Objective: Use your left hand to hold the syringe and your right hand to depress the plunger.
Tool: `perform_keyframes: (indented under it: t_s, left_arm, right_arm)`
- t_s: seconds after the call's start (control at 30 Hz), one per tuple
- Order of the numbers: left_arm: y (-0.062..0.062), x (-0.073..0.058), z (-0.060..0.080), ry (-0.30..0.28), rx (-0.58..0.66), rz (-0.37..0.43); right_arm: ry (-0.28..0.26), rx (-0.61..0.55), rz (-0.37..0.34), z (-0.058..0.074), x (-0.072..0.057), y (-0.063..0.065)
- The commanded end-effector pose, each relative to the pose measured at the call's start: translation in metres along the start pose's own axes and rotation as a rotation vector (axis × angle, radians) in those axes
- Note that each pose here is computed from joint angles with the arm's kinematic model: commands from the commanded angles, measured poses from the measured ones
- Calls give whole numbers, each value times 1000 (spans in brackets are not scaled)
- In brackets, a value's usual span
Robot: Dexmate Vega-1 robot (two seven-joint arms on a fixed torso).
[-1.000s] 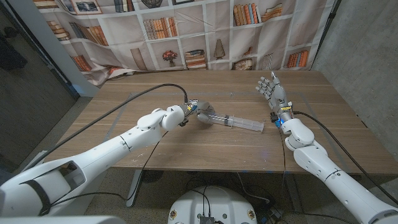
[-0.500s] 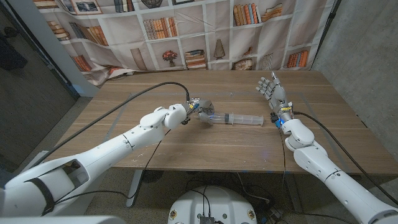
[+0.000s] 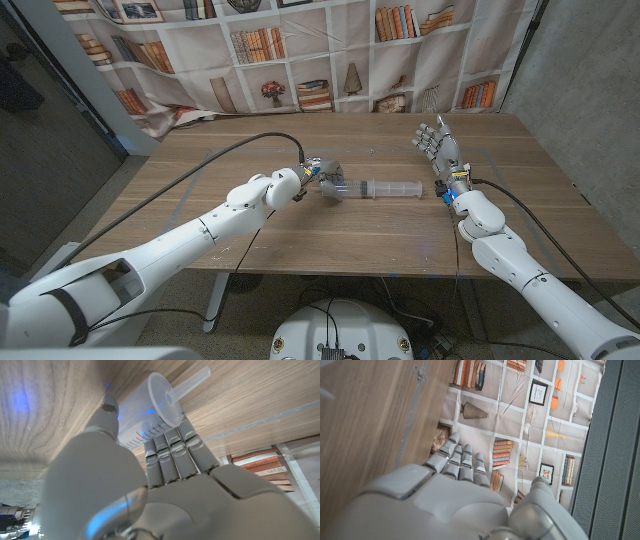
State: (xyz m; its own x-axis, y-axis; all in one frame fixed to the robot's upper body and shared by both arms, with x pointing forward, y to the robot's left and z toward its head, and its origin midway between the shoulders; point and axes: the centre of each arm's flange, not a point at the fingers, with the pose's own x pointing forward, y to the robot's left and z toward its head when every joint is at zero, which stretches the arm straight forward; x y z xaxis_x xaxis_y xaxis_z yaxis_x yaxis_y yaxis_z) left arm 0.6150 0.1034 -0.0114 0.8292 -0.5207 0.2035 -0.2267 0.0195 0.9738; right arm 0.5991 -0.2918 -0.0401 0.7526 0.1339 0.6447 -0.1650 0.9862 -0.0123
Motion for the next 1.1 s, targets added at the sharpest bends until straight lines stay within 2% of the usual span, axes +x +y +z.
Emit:
perform_keyframes:
  t_s: [0.03, 0.37, 0.63, 0.93, 1.1]
  left_arm:
    - [9, -1, -5, -10, -85, 6]
    - [14, -4, -5, -24, -114, 36]
    - [16, -10, -12, -14, -160, 78]
    - [16, -12, -18, -2, -200, 138]
    - [15, -13, -21, -5, -227, 190]
  right_arm:
    - [11, -9, -35, -1, -8, -7]
    - [19, -30, -47, 1, -10, -15]
    - [-9, -47, -56, 7, -11, -18]
    - [-34, -63, -67, 12, -8, -18]
    - [-30, -62, -73, 12, -7, -18]
